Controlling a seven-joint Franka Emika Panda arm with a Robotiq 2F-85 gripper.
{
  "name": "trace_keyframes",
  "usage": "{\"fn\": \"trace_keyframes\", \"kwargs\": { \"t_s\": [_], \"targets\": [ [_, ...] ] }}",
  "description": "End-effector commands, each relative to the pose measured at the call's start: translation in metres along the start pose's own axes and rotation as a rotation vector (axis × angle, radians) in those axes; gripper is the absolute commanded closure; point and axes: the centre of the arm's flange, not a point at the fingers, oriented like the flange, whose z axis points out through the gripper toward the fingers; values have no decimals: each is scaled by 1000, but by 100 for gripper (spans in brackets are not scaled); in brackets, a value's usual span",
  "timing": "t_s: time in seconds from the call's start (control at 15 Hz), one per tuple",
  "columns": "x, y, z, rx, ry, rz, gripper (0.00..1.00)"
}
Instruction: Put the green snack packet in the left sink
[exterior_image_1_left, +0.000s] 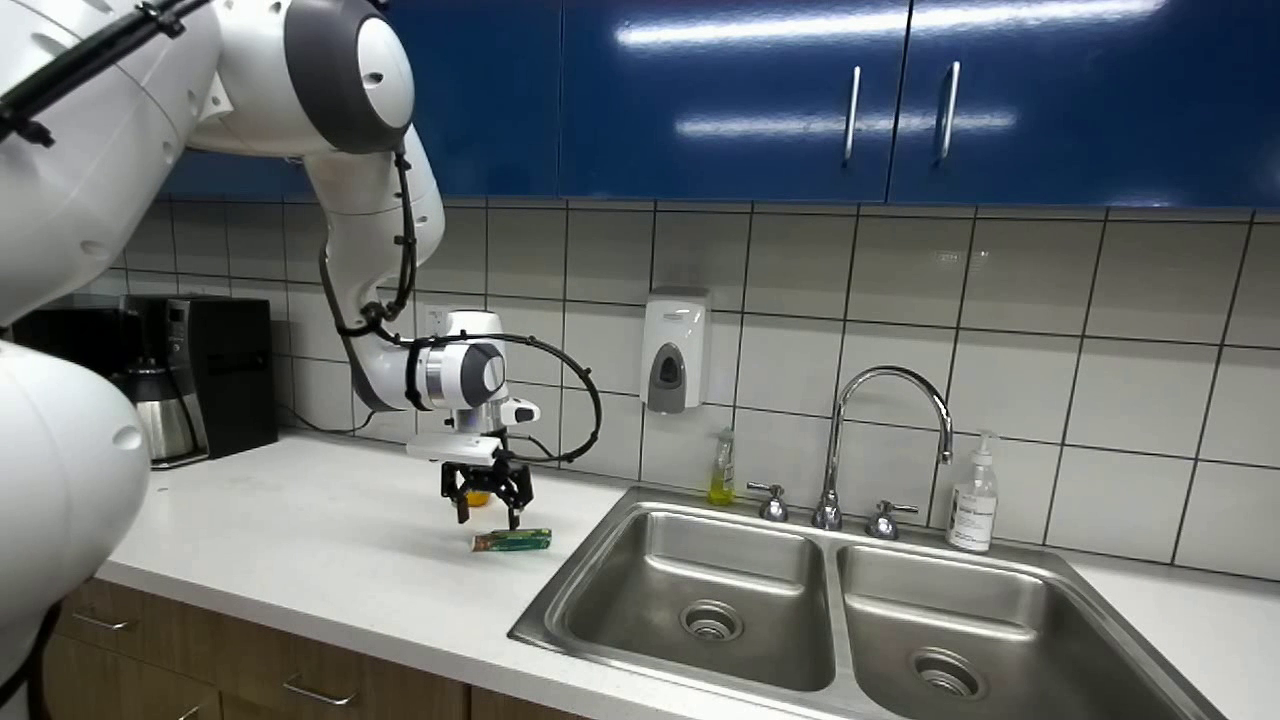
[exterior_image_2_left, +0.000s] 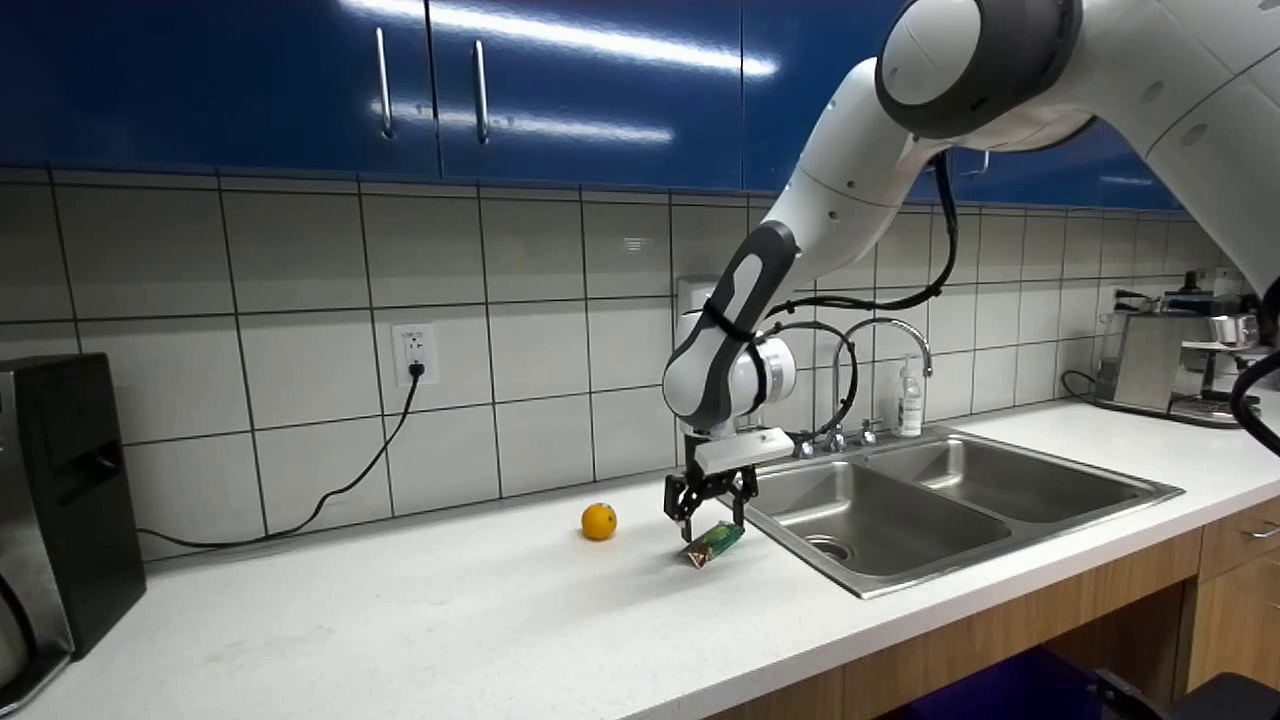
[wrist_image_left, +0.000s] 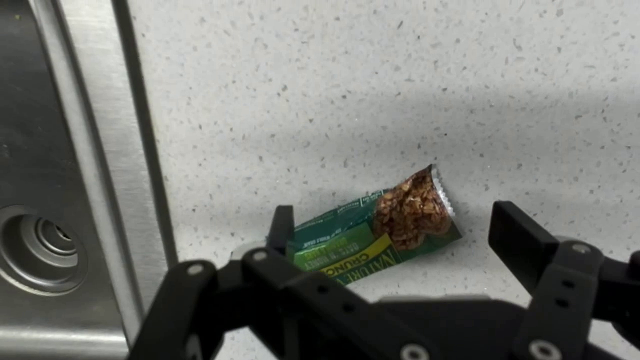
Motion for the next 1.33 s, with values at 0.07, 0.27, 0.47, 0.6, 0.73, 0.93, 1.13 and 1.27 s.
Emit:
{"fn": "trace_keyframes", "kwargs": {
  "t_s": [0.07,0.27,0.47,0.6,0.73,0.93,1.13,1.27],
  "targets": [
    [-2,0,-2,-2,13,36,0],
    [0,-3,-1,-8,-2,88,0],
    [2,-5,-1,-25,12,152,0],
    [5,-5,-1,-39,13,207,0],
    [8,-6,-1,-49,20,262,0],
    [13,-9,2,-59,2,324,0],
    [17,-12,8,-67,-9,386,0],
    [21,-11,12,-70,-11,432,0]
  ]
}}
